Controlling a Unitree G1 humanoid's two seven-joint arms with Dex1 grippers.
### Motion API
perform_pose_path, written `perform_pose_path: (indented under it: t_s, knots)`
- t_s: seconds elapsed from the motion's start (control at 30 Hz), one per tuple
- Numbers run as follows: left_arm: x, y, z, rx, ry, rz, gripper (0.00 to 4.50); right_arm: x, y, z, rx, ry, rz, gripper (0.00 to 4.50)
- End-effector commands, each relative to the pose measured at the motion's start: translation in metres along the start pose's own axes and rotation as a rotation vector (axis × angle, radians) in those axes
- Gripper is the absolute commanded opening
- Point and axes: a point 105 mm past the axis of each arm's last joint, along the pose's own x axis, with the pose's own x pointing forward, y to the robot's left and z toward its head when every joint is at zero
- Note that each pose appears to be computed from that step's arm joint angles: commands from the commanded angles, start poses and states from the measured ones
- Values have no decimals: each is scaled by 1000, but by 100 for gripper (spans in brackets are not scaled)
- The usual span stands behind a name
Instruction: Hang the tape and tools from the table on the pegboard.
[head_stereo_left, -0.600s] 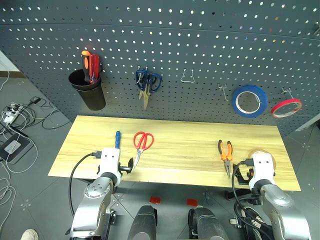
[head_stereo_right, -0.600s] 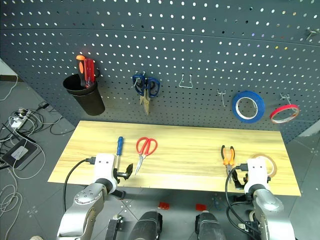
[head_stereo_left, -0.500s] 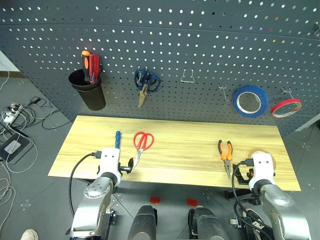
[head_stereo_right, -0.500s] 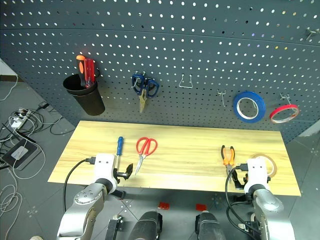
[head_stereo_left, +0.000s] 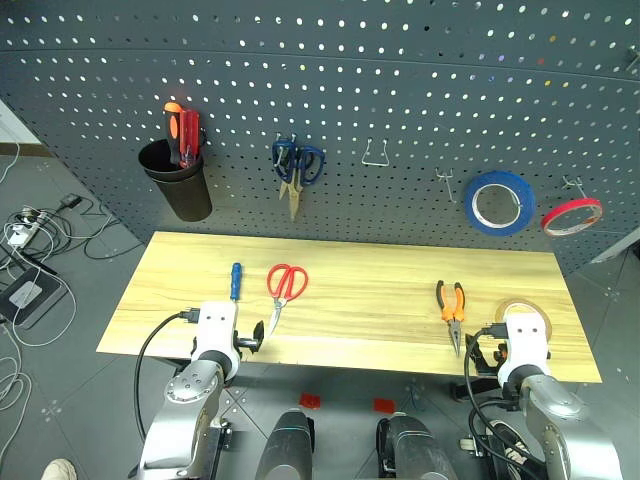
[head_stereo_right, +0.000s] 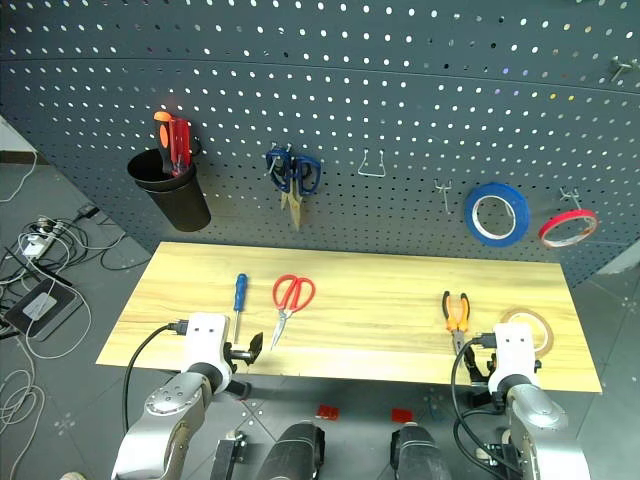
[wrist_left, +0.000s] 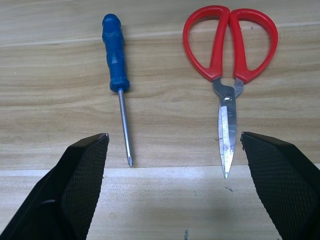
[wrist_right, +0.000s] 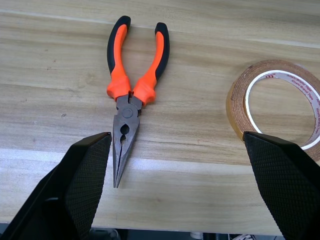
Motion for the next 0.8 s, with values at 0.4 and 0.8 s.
perform_pose_path:
  t_s: [0.4,0.8]
  knots:
    - [1,-4,17,23,-59,-16,446,1,5,14,-30,-49,-2,450]
    - [1,-126,96,248,-344,-612,446,11,-10,30,-88,-83,11,450]
